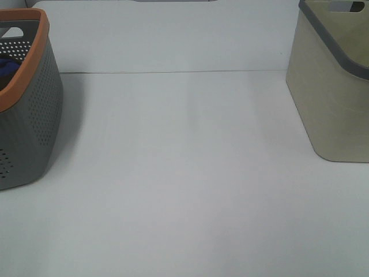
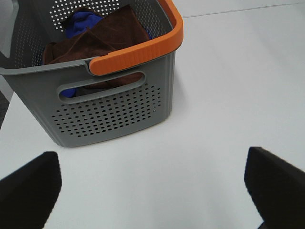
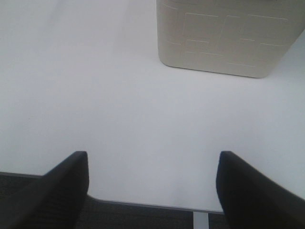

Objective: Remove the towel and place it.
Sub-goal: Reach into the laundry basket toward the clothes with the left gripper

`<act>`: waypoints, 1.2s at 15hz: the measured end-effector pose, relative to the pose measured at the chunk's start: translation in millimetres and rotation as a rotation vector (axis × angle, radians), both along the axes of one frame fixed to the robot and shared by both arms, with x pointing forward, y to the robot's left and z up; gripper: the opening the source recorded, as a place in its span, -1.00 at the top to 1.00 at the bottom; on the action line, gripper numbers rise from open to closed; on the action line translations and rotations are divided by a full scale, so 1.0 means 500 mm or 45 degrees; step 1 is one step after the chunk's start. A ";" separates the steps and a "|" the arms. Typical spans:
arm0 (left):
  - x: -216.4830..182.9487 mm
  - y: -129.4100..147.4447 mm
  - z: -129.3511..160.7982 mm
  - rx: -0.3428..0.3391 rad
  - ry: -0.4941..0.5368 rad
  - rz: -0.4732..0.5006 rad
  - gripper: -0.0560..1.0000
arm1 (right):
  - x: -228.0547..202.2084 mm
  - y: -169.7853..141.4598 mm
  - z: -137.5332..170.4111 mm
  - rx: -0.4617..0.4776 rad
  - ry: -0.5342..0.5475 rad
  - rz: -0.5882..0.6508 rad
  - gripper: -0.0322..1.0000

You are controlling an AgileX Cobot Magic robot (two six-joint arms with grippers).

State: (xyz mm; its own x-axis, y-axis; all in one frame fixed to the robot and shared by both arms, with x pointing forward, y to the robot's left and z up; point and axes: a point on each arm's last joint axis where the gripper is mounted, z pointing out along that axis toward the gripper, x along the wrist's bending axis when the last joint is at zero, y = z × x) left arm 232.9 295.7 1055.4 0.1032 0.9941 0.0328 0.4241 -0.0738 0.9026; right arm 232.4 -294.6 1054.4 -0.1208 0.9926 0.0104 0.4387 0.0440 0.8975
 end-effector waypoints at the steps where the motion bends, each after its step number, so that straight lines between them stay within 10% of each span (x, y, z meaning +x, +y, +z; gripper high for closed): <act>1: 0.000 0.000 0.000 0.000 0.000 0.000 -0.98 | 0.000 0.000 0.000 0.000 0.000 0.000 -0.50; 18: 0.000 0.002 0.000 0.015 0.000 0.010 -0.98 | 0.000 0.000 0.000 0.000 0.000 0.000 -0.50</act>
